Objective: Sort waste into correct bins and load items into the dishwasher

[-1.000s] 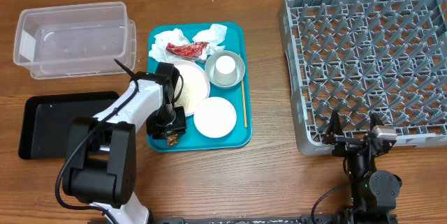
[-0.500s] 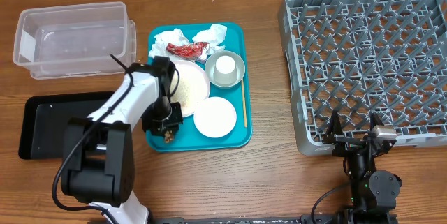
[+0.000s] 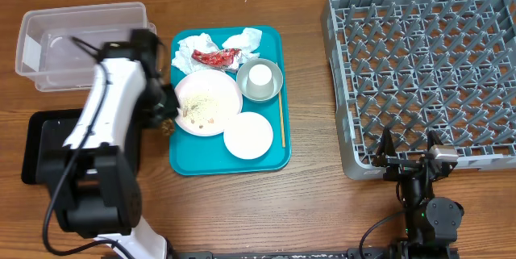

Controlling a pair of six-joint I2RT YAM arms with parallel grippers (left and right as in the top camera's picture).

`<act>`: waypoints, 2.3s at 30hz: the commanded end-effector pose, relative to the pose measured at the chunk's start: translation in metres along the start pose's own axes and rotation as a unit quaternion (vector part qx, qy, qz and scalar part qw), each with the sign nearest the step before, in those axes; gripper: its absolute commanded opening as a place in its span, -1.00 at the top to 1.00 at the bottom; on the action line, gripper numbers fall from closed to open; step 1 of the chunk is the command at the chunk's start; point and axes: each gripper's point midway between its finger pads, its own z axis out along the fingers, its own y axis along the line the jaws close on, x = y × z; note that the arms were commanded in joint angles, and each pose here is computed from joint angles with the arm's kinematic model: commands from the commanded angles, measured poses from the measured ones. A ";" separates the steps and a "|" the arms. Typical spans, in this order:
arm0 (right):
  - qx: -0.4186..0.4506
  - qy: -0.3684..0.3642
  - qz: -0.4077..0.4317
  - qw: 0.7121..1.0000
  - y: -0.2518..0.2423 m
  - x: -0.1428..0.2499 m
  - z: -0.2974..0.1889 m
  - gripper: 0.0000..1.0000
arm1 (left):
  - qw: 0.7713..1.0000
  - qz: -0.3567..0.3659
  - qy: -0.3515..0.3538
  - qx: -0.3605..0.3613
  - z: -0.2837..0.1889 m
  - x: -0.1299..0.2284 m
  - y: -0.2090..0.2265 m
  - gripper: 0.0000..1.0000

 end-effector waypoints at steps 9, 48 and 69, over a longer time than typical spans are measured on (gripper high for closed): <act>-0.001 -0.003 -0.002 1.000 0.000 0.001 0.000 -1.00 | 0.975 -0.218 -0.051 0.012 -0.001 -0.058 0.133 0.24; -0.001 -0.003 -0.002 1.000 0.000 0.001 0.000 -1.00 | 1.000 -0.011 -0.024 0.007 0.012 -0.030 0.021 -0.36; -0.001 -0.003 -0.002 1.000 0.000 0.001 0.000 -1.00 | 0.999 -0.004 -0.018 -0.049 0.049 -0.016 0.034 0.27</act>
